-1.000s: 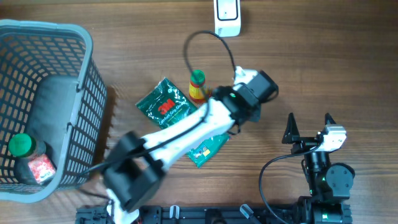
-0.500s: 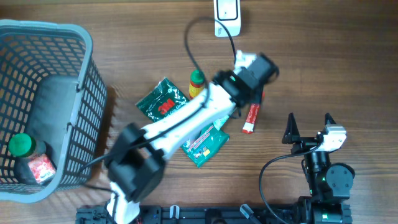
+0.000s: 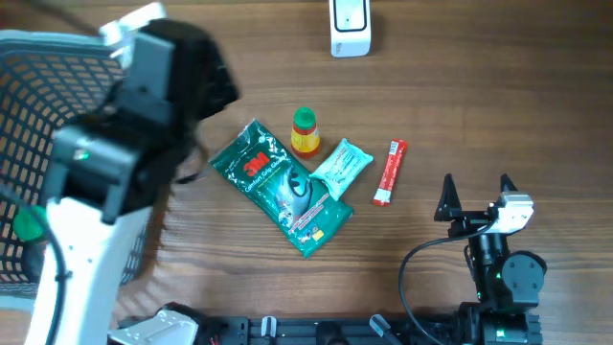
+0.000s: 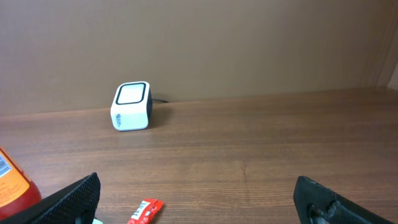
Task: Scan the item barcode
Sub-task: 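Place red snack stick on table right of the wipes, then reach left gripper into basket and grasp the green-capped jar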
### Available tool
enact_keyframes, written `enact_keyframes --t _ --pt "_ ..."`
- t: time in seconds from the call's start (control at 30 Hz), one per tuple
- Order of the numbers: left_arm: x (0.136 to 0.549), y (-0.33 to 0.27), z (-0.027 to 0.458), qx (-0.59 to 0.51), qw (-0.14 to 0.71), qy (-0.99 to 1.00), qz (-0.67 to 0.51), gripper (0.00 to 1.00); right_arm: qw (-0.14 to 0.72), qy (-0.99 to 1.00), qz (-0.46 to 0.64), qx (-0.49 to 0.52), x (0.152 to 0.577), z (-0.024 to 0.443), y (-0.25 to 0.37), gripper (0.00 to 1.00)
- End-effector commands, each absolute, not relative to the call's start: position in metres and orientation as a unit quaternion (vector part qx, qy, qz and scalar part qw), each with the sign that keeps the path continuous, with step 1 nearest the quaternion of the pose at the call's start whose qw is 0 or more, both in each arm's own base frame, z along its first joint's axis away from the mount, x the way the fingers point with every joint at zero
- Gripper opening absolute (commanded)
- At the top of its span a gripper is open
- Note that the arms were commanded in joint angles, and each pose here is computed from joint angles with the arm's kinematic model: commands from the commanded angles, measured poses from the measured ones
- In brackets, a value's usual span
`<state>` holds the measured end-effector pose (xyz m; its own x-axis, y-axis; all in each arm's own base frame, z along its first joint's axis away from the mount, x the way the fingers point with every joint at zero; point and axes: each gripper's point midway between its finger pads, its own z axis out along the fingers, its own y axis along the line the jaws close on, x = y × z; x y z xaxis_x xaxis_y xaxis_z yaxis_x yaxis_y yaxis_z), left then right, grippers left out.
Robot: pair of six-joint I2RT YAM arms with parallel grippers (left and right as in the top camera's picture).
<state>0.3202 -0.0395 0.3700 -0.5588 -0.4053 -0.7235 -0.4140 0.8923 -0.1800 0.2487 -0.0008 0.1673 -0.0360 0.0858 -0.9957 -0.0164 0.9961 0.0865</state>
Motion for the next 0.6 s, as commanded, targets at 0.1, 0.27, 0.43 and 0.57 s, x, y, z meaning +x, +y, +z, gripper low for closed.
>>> enact_keyframes --t 0.1,0.27,0.43,0.57 --pt "0.256 0.071 0.34 -0.443 0.305 0.837 0.103 1.0 0.695 0.717 0.034 0.023 0.249 0.168 -0.001 1.0" --pt "0.225 0.131 0.329 -0.583 0.271 0.756 0.122 1.0 0.695 0.717 0.034 0.023 0.249 0.168 -0.001 1.0" --pt "0.201 0.169 0.298 -0.713 0.229 0.653 0.113 1.0 0.695 0.717 0.034 0.023 0.249 0.168 -0.001 1.0" --pt "0.188 0.197 0.255 -0.745 0.196 0.623 0.138 1.0 0.695 0.717 0.034 0.023 0.249 0.168 -0.001 1.0"
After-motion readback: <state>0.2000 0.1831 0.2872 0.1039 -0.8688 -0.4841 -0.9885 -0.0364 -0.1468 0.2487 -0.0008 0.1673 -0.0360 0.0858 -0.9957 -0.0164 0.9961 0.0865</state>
